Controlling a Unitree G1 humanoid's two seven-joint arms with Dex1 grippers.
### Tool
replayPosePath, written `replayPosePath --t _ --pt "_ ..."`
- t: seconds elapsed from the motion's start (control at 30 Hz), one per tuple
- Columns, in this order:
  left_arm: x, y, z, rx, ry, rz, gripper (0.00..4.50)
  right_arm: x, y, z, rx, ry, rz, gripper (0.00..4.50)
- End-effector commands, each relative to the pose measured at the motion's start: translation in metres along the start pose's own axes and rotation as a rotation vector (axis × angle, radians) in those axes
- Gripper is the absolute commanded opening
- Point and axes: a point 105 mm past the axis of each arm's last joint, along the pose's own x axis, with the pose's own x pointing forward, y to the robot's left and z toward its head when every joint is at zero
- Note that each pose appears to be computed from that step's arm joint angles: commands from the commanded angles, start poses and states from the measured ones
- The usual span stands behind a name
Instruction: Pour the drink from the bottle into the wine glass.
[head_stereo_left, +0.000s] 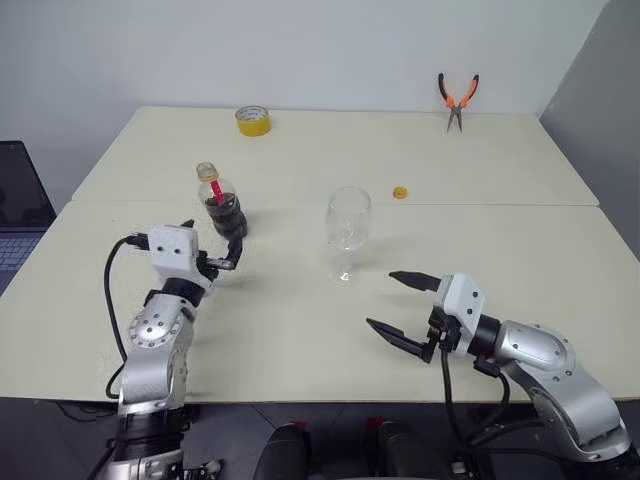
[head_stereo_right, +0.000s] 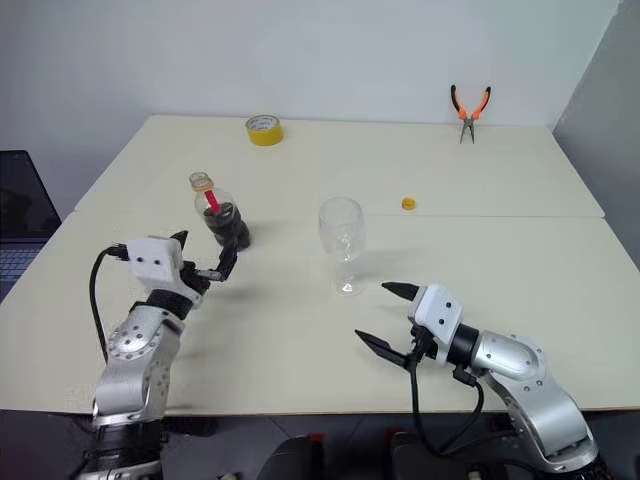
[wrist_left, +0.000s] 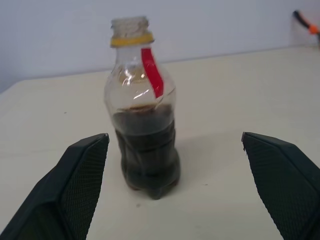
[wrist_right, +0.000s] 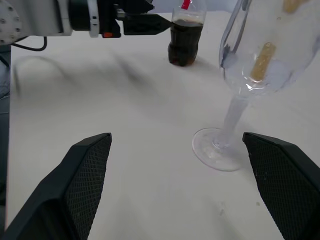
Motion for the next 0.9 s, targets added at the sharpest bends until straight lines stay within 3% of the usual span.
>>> replayPosePath --t 0.03,0.5,0.9 --pt "0.011 0.007 0.006 0.013 -0.005 0.046 4.5 0.0 0.004 0.02 -0.035 -0.045 0.039 4.48" --pt "0.044 0.013 -0.002 0.031 0.043 0.051 4.5 0.006 -0.01 0.042 -0.032 -0.14 -0.033 4.48" --pt "0.066 0.006 -0.001 -0.01 0.027 0.041 4.5 0.007 -0.007 0.041 -0.031 -0.151 -0.027 4.48"
